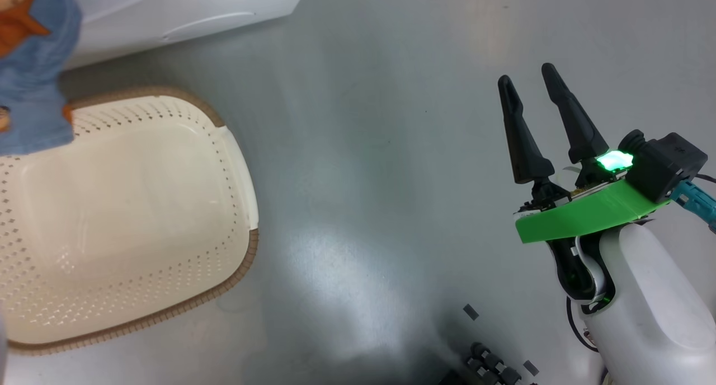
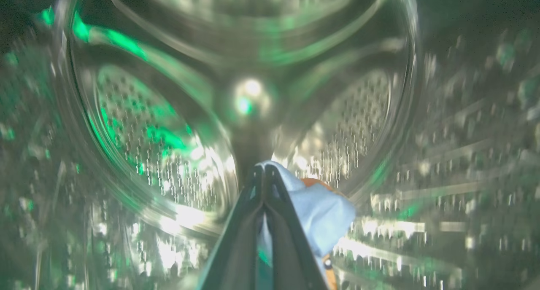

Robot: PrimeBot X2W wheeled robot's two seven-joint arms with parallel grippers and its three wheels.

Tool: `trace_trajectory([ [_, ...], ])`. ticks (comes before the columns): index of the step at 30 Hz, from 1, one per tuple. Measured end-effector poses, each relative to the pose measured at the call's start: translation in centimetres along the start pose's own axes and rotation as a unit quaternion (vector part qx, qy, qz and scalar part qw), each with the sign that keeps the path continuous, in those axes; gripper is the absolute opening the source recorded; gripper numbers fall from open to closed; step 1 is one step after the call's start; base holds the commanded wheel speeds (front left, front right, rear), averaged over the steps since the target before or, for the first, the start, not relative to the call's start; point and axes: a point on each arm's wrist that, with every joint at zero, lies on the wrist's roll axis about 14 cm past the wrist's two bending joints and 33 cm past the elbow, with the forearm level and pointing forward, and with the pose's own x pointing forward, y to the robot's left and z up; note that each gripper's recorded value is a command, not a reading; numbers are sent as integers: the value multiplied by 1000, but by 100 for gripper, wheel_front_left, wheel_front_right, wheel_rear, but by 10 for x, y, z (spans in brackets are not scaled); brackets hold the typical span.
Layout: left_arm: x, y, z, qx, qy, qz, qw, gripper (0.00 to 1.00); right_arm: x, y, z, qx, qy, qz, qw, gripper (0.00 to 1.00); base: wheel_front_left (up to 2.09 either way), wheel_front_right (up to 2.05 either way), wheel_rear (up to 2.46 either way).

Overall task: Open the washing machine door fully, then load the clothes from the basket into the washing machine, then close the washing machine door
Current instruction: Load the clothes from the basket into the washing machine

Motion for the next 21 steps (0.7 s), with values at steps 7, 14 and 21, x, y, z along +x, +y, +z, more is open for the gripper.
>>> trace_trajectory([
  [7, -32, 2, -77, 7, 181, 13, 983, 100, -3, 3, 11, -2, -11, 4, 1000, 100, 0, 0, 0],
  [14, -37, -3, -64, 8, 180, 11, 983, 100, -6, 7, 23, -6, -22, 12, 1000, 100, 0, 0, 0],
  [21, -56, -15, -54, -7, 169, 6, 986, 100, -10, 13, 38, -12, -35, 24, 999, 100, 0, 0, 0],
])
